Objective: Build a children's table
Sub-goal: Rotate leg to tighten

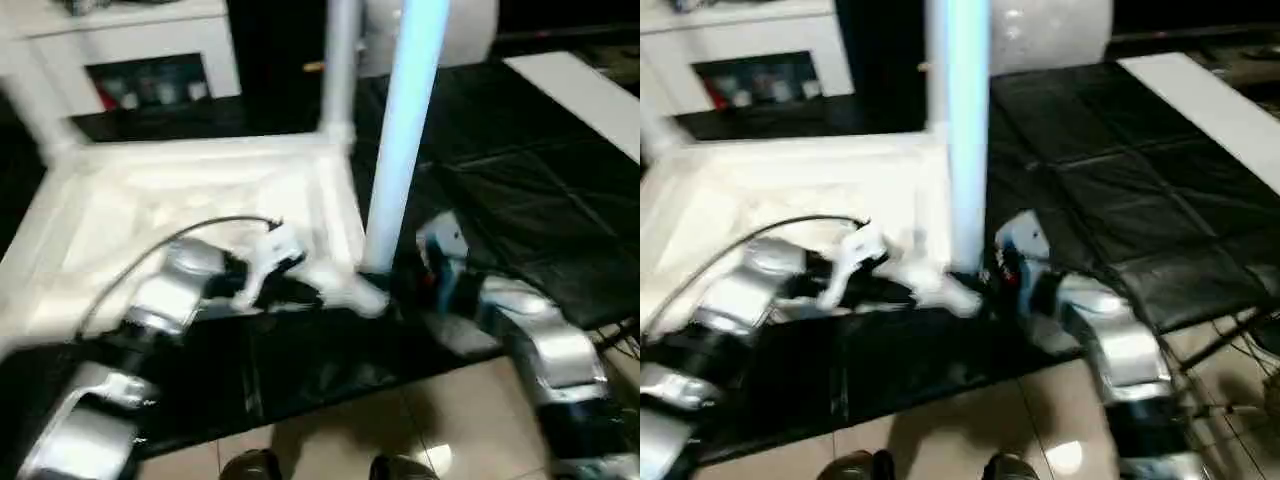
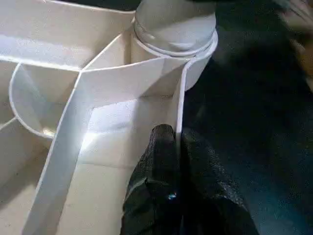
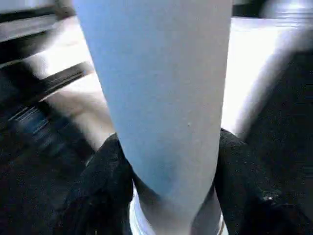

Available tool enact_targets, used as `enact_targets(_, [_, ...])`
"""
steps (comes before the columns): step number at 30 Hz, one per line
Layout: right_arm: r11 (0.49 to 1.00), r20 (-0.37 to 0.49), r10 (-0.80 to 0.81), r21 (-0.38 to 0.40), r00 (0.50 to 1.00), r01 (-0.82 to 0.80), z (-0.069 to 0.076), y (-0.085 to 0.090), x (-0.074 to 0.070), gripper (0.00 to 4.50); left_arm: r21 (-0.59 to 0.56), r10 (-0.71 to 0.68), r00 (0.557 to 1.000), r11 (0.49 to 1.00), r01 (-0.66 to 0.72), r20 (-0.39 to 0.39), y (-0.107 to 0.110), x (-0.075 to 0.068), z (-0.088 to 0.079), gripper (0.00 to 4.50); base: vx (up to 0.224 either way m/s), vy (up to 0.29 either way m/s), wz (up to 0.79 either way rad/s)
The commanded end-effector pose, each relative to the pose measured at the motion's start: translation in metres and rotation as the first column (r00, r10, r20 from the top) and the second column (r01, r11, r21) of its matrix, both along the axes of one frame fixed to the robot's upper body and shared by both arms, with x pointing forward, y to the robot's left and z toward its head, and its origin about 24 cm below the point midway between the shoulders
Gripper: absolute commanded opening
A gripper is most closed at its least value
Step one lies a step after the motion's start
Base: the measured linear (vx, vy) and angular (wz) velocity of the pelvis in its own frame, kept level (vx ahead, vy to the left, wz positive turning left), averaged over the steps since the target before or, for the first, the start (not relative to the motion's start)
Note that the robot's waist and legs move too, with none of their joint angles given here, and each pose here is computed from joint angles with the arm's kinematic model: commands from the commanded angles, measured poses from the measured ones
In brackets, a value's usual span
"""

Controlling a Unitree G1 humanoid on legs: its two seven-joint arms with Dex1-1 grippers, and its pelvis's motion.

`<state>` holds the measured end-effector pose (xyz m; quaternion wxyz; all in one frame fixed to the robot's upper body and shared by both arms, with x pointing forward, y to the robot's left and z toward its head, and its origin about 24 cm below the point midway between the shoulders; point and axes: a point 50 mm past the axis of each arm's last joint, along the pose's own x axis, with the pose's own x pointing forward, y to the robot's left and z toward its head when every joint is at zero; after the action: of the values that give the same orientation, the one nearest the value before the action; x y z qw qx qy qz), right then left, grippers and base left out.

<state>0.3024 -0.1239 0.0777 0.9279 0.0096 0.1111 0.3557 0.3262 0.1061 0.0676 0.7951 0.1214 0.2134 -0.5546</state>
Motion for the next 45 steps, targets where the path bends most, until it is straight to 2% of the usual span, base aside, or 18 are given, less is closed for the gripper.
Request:
enact_targets(1, [0.998, -0.144, 0.036, 0.049, 0.989, -0.03, -0.021, 0.053, -0.005, 1.99, -0.084, 0.101, 0.993, 0.992, -0.096, 0.055, -0.035, 0.011, 0.015, 0.0, 0.0, 0.0, 0.0])
enact_targets(3, [0.999, -0.148, -0.008, 0.044, 0.989, 0.014, -0.021, 0.058, -0.001, 1.99, -0.095, 0.14, 0.988, 0.986, -0.134, 0.057, -0.038, 0.014, 0.017, 0.0, 0.0, 0.0, 0.0])
enact_targets(4, [0.994, -0.153, -0.102, 0.021, 0.983, 0.107, -0.02, 0.072, 0.006, 1.99, -0.126, 0.232, 0.971, 0.967, -0.223, 0.062, -0.048, 0.02, 0.022, 0.0, 0.0, 0.0, 0.0])
enact_targets(7, [0.984, -0.15, -0.168, 0.028, 0.974, 0.174, -0.016, 0.087, 0.012, 1.99, -0.155, 0.305, 0.949, 0.944, -0.29, 0.08, -0.058, 0.024, 0.027, 0.0, 0.0, 0.0, 0.0])
enact_targets(9, [0.983, -0.142, -0.174, 0.029, 0.974, 0.18, -0.015, 0.088, 0.013, 2.54, -0.156, 0.306, 0.948, 0.944, -0.291, 0.082, -0.059, 0.024, 0.027, 0.0, 0.0, 0.0, 0.0])
enact_targets(12, [0.974, -0.084, -0.225, 0.009, 0.971, 0.226, -0.012, 0.086, 0.017, 2.77, -0.152, 0.283, 0.955, 0.951, -0.268, 0.087, -0.065, 0.02, 0.027, 0.0, 0.0, 0.0, 0.0])
enact_targets(15, [0.964, -0.019, -0.262, 0.036, 0.965, 0.263, -0.007, 0.07, 0.022, 3.15, -0.151, 0.255, 0.964, 0.959, -0.241, 0.081, -0.06, 0.015, 0.024, 0.0, 0.0, 0.0, 0.0])
enact_targets(16, [0.965, -0.017, -0.26, 0.037, 0.965, 0.261, -0.007, 0.07, 0.022, 3.15, -0.151, 0.254, 0.964, 0.959, -0.24, 0.081, -0.06, 0.015, 0.024, 0.0, 0.0, 0.0, 0.0])
enact_targets(19, [0.979, 0.034, -0.202, 0.044, 0.979, 0.201, -0.002, 0.056, 0.021, 3.44, -0.129, 0.217, 0.972, 0.97, -0.204, 0.095, -0.05, 0.012, 0.021, 0.0, 0.0, 0.0, 0.0])
enact_targets(21, [0.989, 0.086, -0.147, 0.022, 0.985, 0.145, 0.002, 0.036, 0.019, 3.64, -0.103, 0.177, 0.979, 0.981, -0.166, 0.103, -0.041, 0.01, 0.017, 0.0, 0.0, 0.0, 0.0])
enact_targets(25, [0.996, 0.132, -0.06, -0.061, 0.989, 0.069, 0.0, 0.01, 0.016, 3.99, -0.096, 0.082, 0.991, 0.993, -0.072, 0.109, -0.03, 0.007, 0.016, 0.0, 0.0, 0.0, 0.0])
enact_targets(29, [0.996, 0.14, 0.072, -0.057, 0.988, -0.064, 0.004, -0.005, 0.009, 4.06, -0.063, -0.05, 0.991, 0.996, 0.058, 0.121, -0.02, 0.0, 0.014, 0.0, 0.0, 0.0, 0.0])
enact_targets(31, [0.976, 0.131, 0.21, -0.08, 0.969, -0.201, 0.006, -0.016, 0.001, 4.06, -0.001, -0.17, 0.978, 0.985, 0.171, 0.119, -0.011, -0.005, 0.011, 0.0, 0.0, 0.0, 0.0])
enact_targets(35, [0.926, 0.099, 0.374, -0.093, 0.922, -0.365, 0.009, -0.028, -0.01, 4.06, 0.038, -0.302, 0.949, 0.953, 0.3, 0.088, 0.002, -0.012, 0.01, 0.0, 0.0, 0.0, 0.0])
enact_targets(36, [0.904, 0.079, 0.425, -0.091, 0.902, -0.418, 0.01, -0.031, -0.013, 3.91, 0.05, -0.341, 0.937, 0.94, 0.338, 0.072, 0.005, -0.013, 0.011, 0.0, 0.0, 0.0, 0.0])
enact_targets(38, [0.885, 0.065, 0.463, -0.094, 0.884, -0.457, 0.01, -0.034, -0.015, 3.91, 0.064, -0.38, 0.923, 0.924, 0.377, 0.057, 0.009, -0.015, 0.012, 0.0, 0.0, 0.0, 0.0])
enact_targets(42, [0.823, 0.034, 0.565, -0.102, 0.824, -0.559, 0.011, -0.038, -0.019, 3.46, 0.097, -0.469, 0.883, 0.88, 0.465, 0.019, 0.017, -0.017, 0.015, 0.0, 0.0, 0.0, 0.0])
enact_targets(45, [0.764, 0.001, 0.64, -0.106, 0.768, -0.636, 0.012, -0.039, -0.022, 3.33, 0.114, -0.518, 0.855, 0.85, 0.514, 0.005, 0.019, -0.017, 0.017, 0.0, 0.0, 0.0, 0.0])
